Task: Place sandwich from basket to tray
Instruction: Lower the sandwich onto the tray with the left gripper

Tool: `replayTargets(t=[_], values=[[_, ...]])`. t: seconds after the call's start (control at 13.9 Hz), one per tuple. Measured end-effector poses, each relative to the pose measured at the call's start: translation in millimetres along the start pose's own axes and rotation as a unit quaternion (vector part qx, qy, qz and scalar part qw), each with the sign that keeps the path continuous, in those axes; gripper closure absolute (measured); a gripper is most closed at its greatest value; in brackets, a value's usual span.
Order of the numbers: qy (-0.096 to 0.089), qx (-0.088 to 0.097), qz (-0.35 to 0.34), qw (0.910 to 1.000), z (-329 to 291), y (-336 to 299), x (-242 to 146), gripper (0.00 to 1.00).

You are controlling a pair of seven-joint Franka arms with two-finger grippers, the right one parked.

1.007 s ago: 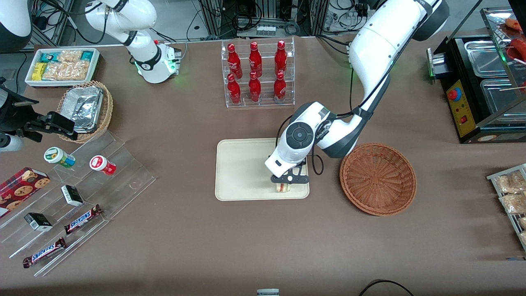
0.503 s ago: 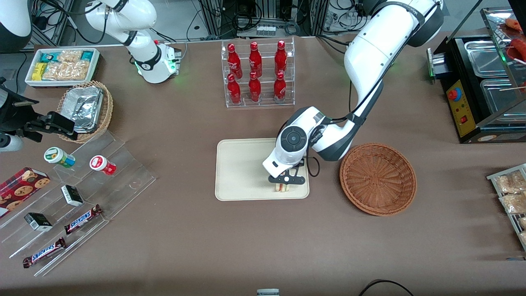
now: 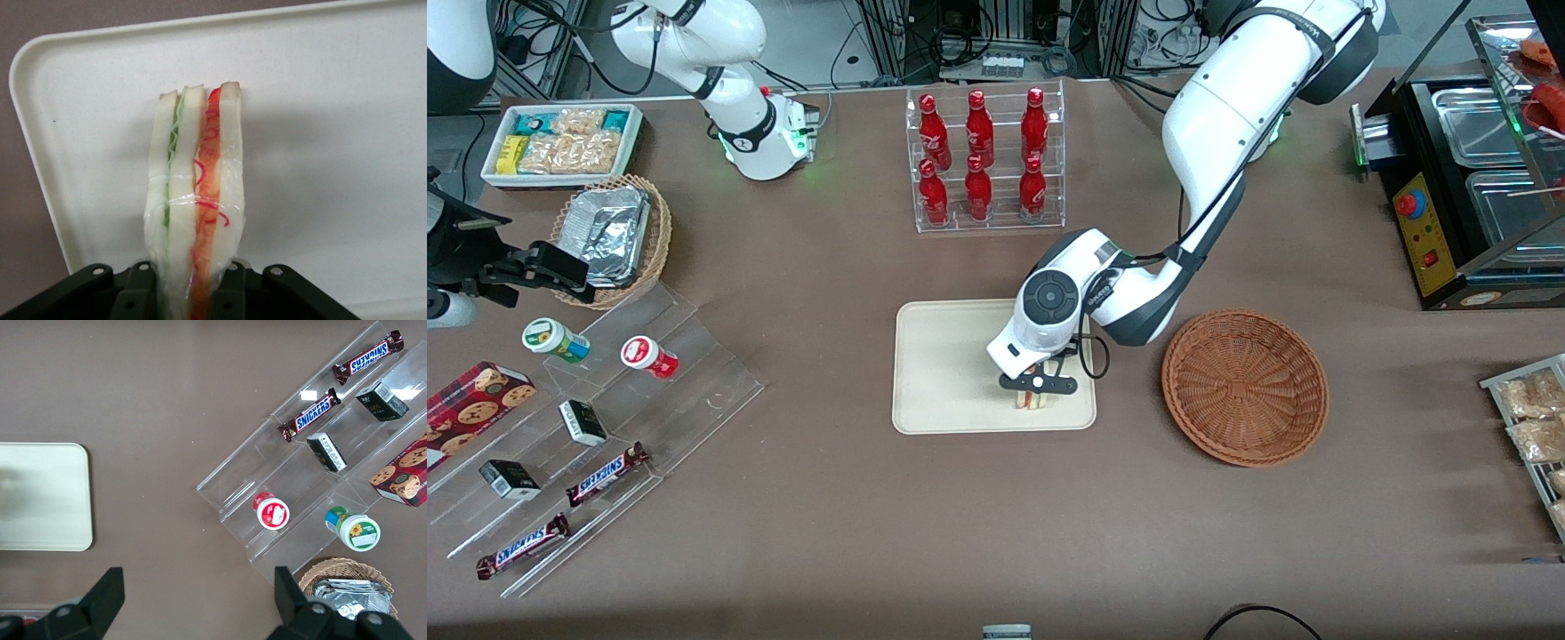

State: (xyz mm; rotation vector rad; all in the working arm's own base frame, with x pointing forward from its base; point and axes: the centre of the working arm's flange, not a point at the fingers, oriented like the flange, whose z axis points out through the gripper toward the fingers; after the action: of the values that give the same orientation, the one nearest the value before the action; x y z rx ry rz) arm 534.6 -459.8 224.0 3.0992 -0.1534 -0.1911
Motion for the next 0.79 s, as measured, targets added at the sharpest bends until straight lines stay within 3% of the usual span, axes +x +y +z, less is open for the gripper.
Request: replayTargets(t=[0.43, 0.58, 0.79], values=[[0.0, 0.009, 0.007, 0.9999, 8.7, 1.2, -1.6, 0.81], [-0.001, 0.01, 0.008, 0.9999, 10.5, 1.0, -1.6, 0.66], [-0.001, 0.011, 0.01, 0.9999, 11.1, 2.9, -2.9, 0.35]])
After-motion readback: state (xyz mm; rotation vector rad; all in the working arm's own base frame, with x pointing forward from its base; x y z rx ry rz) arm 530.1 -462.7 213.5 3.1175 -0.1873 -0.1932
